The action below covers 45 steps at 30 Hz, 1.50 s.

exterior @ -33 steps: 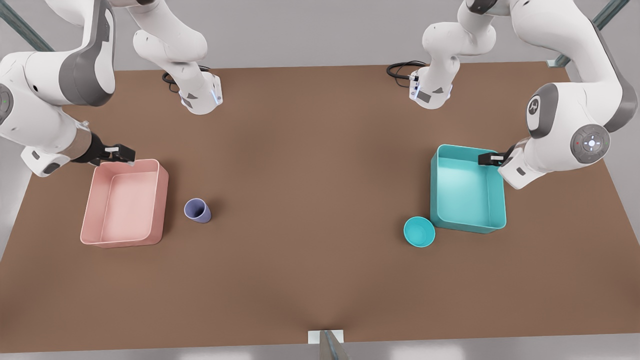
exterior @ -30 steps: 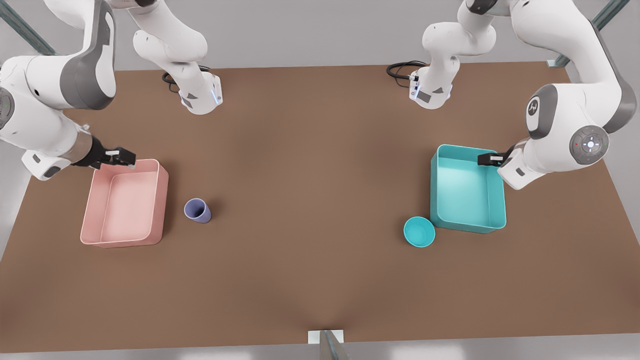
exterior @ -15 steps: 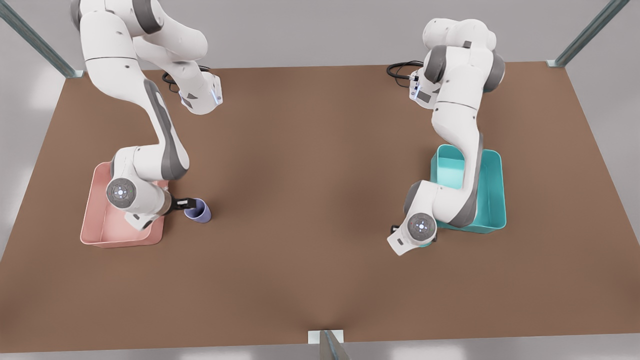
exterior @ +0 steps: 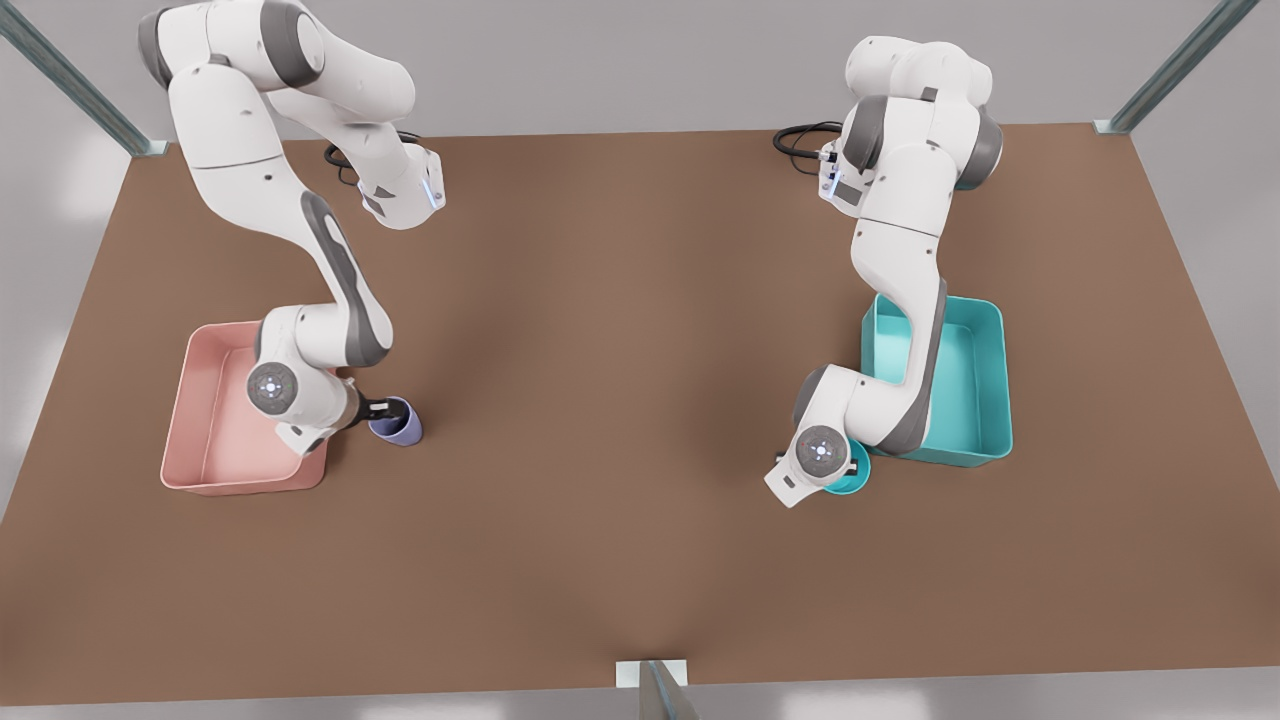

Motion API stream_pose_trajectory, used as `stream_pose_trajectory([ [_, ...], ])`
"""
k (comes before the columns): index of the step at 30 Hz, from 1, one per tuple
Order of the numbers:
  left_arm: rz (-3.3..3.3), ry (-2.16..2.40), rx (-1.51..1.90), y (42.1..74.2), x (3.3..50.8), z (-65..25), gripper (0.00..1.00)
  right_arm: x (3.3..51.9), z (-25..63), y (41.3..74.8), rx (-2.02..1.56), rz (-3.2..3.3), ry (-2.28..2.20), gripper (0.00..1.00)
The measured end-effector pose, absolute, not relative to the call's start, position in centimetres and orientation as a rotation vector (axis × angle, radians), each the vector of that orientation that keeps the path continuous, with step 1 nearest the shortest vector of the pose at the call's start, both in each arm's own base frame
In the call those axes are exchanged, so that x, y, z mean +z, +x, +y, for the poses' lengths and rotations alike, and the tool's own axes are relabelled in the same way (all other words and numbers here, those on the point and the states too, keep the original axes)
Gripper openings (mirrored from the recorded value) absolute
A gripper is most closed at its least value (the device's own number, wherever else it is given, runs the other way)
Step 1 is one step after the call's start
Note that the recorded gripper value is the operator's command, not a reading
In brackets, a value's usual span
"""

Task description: Put the bowls and cups in different boxes

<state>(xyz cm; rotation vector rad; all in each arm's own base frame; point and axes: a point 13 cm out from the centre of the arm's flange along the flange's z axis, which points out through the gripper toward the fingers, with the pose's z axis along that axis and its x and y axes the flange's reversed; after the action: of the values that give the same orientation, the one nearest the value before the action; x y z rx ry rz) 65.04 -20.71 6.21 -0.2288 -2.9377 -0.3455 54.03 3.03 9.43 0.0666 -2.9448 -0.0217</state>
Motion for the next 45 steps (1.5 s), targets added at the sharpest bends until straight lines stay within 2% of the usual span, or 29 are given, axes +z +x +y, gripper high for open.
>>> stream_pose_trajectory([
  [2, -2.943, -0.208, -0.351, 65.0, 6.3, -21.0, 0.21, 8.9, 2.9, 54.1, -0.025, -2.949, 0.06, 1.0],
  [3, -2.946, -0.196, -0.348, 64.9, 6.3, -21.3, 0.21, 8.5, 2.8, 54.1, -0.026, -2.949, 0.058, 0.9],
  [4, -2.952, -0.185, -0.342, 65.0, 6.5, -21.7, 0.21, 8.3, 2.8, 54.1, -0.028, -2.951, 0.057, 0.63],
  [5, -2.961, -0.173, -0.332, 65.0, 7.0, -22.3, 0.21, 8.2, 2.9, 54.2, -0.029, -2.953, 0.058, 0.46],
  [7, -2.992, -0.143, -0.307, 65.7, 9.7, -23.6, 0.21, 8.2, 3.0, 54.5, -0.034, -2.96, 0.061, 0.32],
  [9, -3.036, -0.097, -0.293, 66.6, 15.5, -23.7, 0.21, 8.4, 3.6, 54.8, -0.05, -2.969, 0.071, 0.21],
  [12, -3.051, 0.082, -0.292, 66.3, 27.2, -18.0, 0.21, 8.7, 4.2, 55.2, -0.051, -2.977, 0.097, 0.21],
  [14, -2.946, 0.234, -0.328, 63.1, 28.6, -10.7, 0.21, 10.1, 4.3, 56.4, -0.063, -3.001, 0.085, 0.21],
  [17, -2.758, 0.335, -0.381, 56.8, 22.3, -4.1, 0.21, 15.2, 3.6, 59.9, -0.113, -3.079, 0.031, 0.21],
  [20, -2.68, 0.358, -0.395, 52.9, 16.2, -1.9, 0.21, 21.9, 0.1, 64.5, -0.156, -3.164, -0.033, 0.21],
  [22, -2.66, 0.378, -0.391, 51.1, 12.5, -0.6, 0.21, 25.1, -4.9, 65.5, -0.161, -3.177, -0.101, 0.21],
  [24, -2.662, 0.394, -0.382, 50.0, 9.7, 0.2, 0.21, 25.8, -9.7, 64.5, -0.145, -3.144, -0.143, 0.21],
  [25, -2.675, 0.402, -0.377, 50.0, 9.0, 0.4, 0.33, 25.5, -11.5, 63.6, -0.126, -3.117, -0.143, 0.21],
  [26, -2.69, 0.408, -0.37, 50.2, 8.5, 0.4, 0.8, 25.0, -12.9, 62.7, -0.106, -3.089, -0.134, 0.21],
  [27, -2.707, 0.413, -0.363, 50.5, 8.3, 0.4, 0.93, 24.4, -14.1, 61.9, -0.086, -3.059, -0.122, 0.21],
  [29, -2.744, 0.424, -0.344, 51.5, 9.1, 0.1, 0.98, 23.0, -15.7, 60.3, -0.062, -3.002, -0.089, 0.21],
  [30, -2.775, 0.431, -0.329, 52.5, 10.9, -0.2, 1.0, 22.2, -16.1, 59.6, -0.058, -2.976, -0.07, 0.21],
  [31, -2.834, 0.445, -0.3, 55.0, 15.1, -0.8, 1.0, 21.5, -16.4, 59.2, -0.057, -2.956, -0.05, 0.21],
  [33, -2.958, 0.393, -0.235, 60.4, 26.0, -5.6, 1.0, 19.4, -16.8, 58.8, -0.06, -2.923, -0.016, 0.21],
  [35, -3.032, 0.314, -0.152, 61.5, 36.1, -9.7, 1.0, 17.2, -17.4, 58.5, -0.065, -2.906, 0.01, 0.21],
  [37, -3.066, 0.258, -0.096, 61.3, 43.6, -10.6, 1.0, 15.4, -17.6, 58.6, -0.064, -2.909, 0.039, 0.21],
  [39, -3.034, 0.197, -0.085, 60.3, 45.5, -10.9, 1.0, 13.7, -18.0, 58.9, -0.061, -2.921, 0.064, 0.21],
  [43, -2.936, 0.081, -0.091, 58.0, 45.1, -11.3, 1.0, 11.3, -18.5, 59.2, -0.055, -2.953, 0.102, 0.21],
  [44, -2.914, 0.058, -0.092, 57.6, 44.7, -11.3, 1.0, 11.0, -18.5, 59.3, -0.056, -2.959, 0.111, 0.57],
  [45, -2.898, 0.039, -0.093, 57.3, 44.5, -11.3, 1.0, 10.7, -18.5, 59.3, -0.054, -2.962, 0.119, 1.0],
])
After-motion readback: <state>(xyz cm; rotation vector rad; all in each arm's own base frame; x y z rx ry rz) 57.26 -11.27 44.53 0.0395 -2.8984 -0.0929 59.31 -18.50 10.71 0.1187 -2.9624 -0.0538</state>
